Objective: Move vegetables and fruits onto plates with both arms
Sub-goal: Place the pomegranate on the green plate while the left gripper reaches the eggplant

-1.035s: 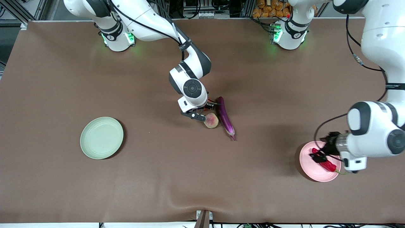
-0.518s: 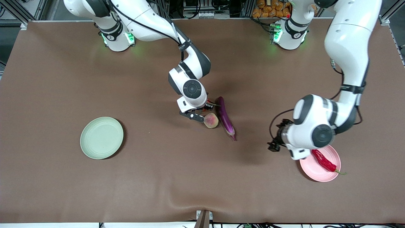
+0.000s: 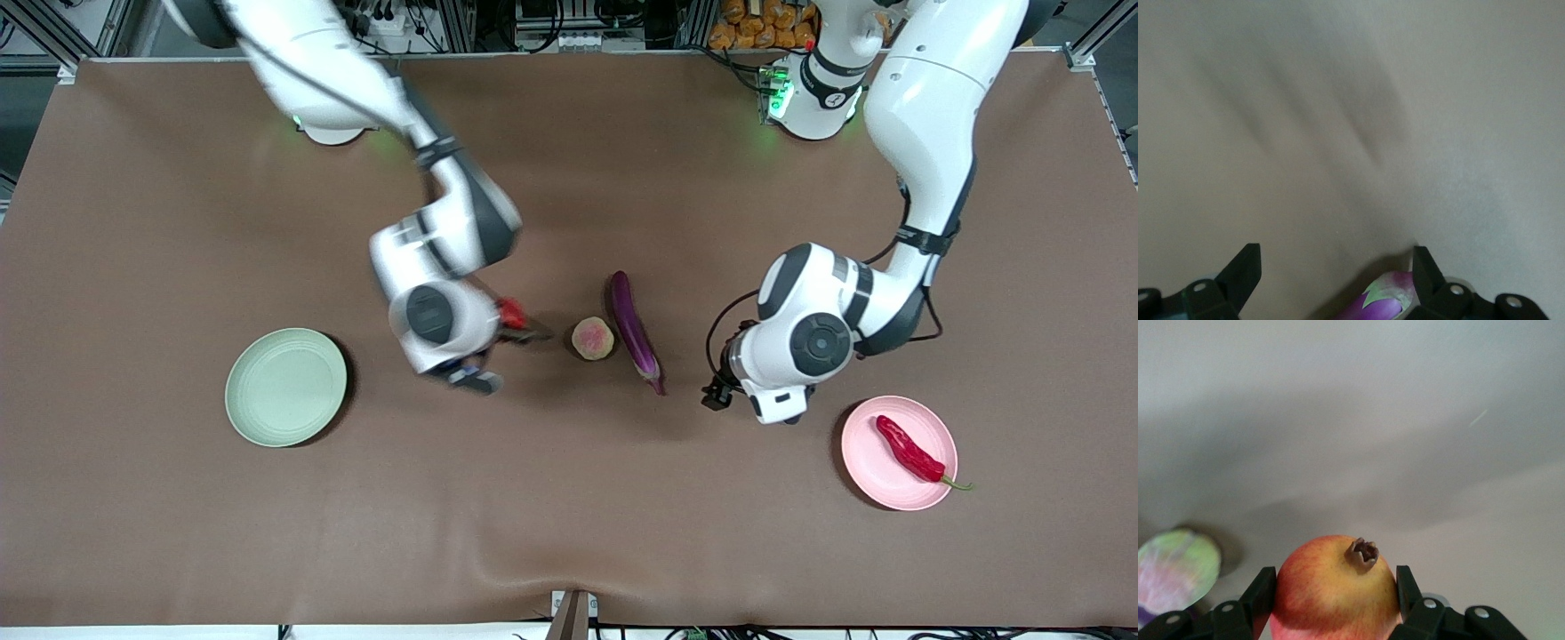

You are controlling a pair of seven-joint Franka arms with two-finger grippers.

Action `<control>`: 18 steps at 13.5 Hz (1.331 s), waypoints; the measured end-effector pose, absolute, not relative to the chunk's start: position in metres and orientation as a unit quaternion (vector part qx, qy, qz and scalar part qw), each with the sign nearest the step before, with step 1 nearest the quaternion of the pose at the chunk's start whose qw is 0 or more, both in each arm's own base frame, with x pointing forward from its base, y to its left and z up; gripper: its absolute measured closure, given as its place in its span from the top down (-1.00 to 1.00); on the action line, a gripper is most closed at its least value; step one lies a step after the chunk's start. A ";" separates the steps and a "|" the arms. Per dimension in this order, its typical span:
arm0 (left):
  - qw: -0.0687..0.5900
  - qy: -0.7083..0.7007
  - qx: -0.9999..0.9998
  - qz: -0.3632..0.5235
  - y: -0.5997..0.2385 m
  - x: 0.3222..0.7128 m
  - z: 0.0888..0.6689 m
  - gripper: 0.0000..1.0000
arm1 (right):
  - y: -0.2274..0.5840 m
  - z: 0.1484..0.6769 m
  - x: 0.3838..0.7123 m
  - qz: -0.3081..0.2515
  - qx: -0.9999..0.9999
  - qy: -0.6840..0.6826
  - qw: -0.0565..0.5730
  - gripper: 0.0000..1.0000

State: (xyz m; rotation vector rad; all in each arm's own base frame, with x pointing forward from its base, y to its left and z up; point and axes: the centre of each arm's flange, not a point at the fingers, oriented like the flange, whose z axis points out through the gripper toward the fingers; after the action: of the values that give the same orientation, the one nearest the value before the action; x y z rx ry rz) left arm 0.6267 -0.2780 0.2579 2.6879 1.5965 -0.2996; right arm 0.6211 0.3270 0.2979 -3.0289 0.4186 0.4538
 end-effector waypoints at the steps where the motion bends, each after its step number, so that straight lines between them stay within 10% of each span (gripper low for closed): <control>1: 0.003 0.507 0.857 -0.093 -0.279 0.623 0.254 1.00 | 0.279 0.308 0.640 0.154 -0.980 0.122 0.032 0.55; 14: 0.067 0.393 0.917 -0.020 -0.370 0.552 0.232 1.00 | -0.003 0.216 0.652 0.169 -0.985 0.033 0.012 0.55; 18: 0.072 0.354 0.932 -0.008 -0.388 0.527 0.220 1.00 | 0.003 0.219 0.655 0.161 -0.986 0.028 0.014 1.00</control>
State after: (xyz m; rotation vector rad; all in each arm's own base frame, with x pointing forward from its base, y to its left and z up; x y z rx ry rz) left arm 0.5265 -0.3885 0.2196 2.8014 1.0635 -0.0234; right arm 0.6549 0.0032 0.2194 -3.0711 0.0884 0.5024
